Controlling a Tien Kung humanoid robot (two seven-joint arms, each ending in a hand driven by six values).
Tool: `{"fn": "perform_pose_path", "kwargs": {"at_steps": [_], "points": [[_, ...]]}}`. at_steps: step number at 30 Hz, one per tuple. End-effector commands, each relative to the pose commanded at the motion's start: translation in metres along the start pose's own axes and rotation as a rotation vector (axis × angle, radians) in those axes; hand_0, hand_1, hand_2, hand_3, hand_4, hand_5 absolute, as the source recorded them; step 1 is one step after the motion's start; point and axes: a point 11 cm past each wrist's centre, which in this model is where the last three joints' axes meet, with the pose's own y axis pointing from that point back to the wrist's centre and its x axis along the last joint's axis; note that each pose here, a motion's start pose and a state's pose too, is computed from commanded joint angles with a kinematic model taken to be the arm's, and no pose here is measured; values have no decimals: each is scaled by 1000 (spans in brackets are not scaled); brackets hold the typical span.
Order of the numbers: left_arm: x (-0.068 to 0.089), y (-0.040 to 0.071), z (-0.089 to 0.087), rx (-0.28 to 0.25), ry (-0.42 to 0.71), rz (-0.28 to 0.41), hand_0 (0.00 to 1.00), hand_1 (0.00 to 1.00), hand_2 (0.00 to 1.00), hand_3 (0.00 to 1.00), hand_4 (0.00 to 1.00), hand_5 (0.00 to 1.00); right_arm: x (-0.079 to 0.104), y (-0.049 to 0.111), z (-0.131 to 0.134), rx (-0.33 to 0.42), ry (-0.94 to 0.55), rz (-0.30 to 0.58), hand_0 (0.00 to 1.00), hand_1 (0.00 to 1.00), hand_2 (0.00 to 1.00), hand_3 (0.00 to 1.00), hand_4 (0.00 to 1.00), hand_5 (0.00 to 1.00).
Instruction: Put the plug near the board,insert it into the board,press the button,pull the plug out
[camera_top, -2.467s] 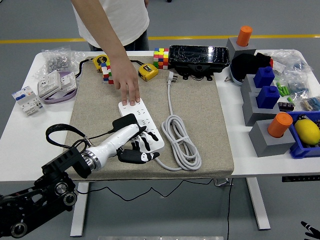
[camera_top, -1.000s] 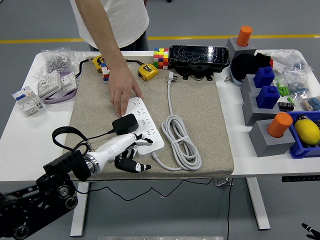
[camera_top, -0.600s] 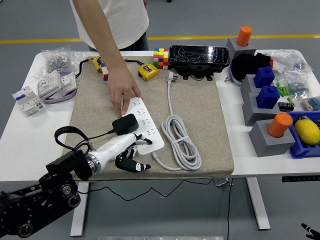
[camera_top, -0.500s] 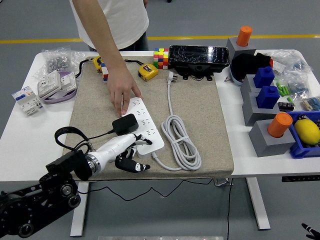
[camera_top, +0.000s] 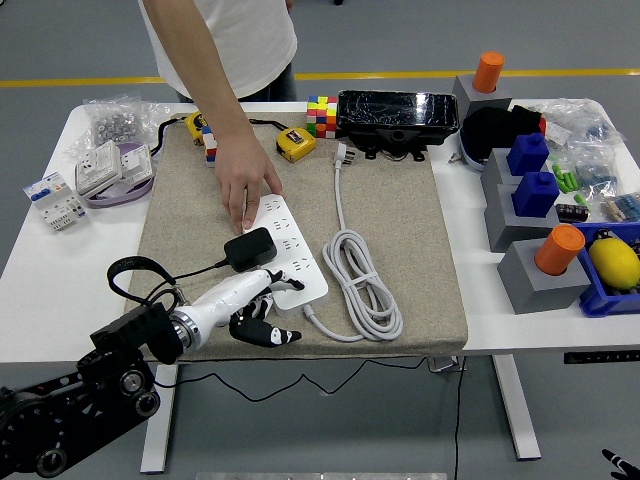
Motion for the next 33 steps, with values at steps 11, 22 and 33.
{"fn": "perform_pose_path", "kwargs": {"at_steps": [11, 22, 33], "points": [[36, -3, 6, -168, 152, 237, 215, 184, 361, 591, 860, 281, 0, 0, 4, -5, -9, 1, 568, 663, 676, 604, 973, 495], [69, -11, -20, -79, -13, 401, 671, 716, 688, 685, 931, 293, -1, 0, 7, -10, -18, 1, 568, 663, 676, 604, 973, 495], [56, -18, -46, 54, -75, 327, 677, 716, 689, 751, 998, 316, -2, 0, 6, -8, -21, -1, 568, 663, 676, 604, 973, 495]]}}
